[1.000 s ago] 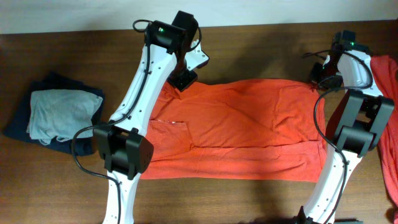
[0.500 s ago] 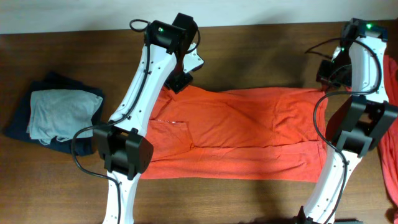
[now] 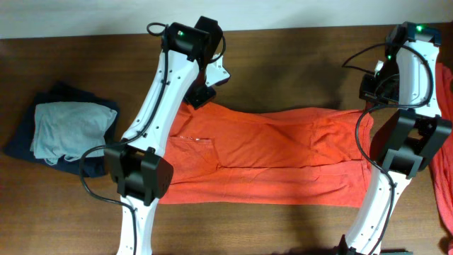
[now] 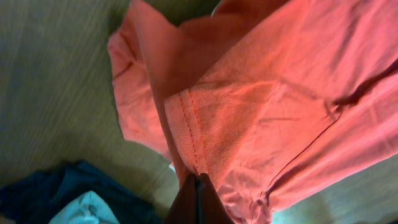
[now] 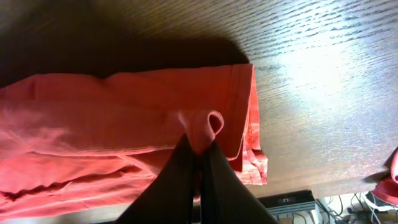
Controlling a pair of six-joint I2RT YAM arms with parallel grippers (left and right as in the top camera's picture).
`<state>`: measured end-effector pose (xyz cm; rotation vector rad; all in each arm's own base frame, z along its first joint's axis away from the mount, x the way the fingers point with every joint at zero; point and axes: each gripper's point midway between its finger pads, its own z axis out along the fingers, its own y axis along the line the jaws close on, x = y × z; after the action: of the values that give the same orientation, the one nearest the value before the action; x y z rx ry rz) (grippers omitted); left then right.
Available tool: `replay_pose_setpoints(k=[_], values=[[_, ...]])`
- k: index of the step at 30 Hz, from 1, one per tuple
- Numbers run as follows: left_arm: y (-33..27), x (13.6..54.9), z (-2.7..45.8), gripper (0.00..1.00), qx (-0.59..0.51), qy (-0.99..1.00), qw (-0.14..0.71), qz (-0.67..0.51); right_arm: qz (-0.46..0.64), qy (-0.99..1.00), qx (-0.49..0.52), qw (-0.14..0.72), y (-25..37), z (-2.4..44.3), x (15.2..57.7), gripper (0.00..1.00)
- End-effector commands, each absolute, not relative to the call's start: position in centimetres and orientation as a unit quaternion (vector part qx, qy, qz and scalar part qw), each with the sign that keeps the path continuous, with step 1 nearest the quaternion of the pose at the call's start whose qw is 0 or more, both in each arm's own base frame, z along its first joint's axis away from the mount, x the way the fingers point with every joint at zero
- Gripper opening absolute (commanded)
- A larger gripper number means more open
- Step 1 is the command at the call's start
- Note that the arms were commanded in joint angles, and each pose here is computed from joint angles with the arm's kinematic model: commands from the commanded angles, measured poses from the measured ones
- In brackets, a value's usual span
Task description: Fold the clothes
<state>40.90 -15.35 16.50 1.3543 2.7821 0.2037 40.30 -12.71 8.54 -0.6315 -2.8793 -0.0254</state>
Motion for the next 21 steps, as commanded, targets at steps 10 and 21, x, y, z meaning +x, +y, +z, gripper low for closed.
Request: replay_pose_setpoints(k=[10, 21], values=[[-16.0, 39.6, 23.2, 0.01, 0.441, 0.89, 0.111, 0.026, -0.056, -0.977, -0.204, -0.027, -10.2, 18.3, 40.6, 0.04], [-15.3, 38.9, 21.5, 0.01, 0.437, 0.896, 0.078, -0.002, -0.155, -0.961, -0.216, 0.071, -8.7, 10.1, 37.7, 0.04]])
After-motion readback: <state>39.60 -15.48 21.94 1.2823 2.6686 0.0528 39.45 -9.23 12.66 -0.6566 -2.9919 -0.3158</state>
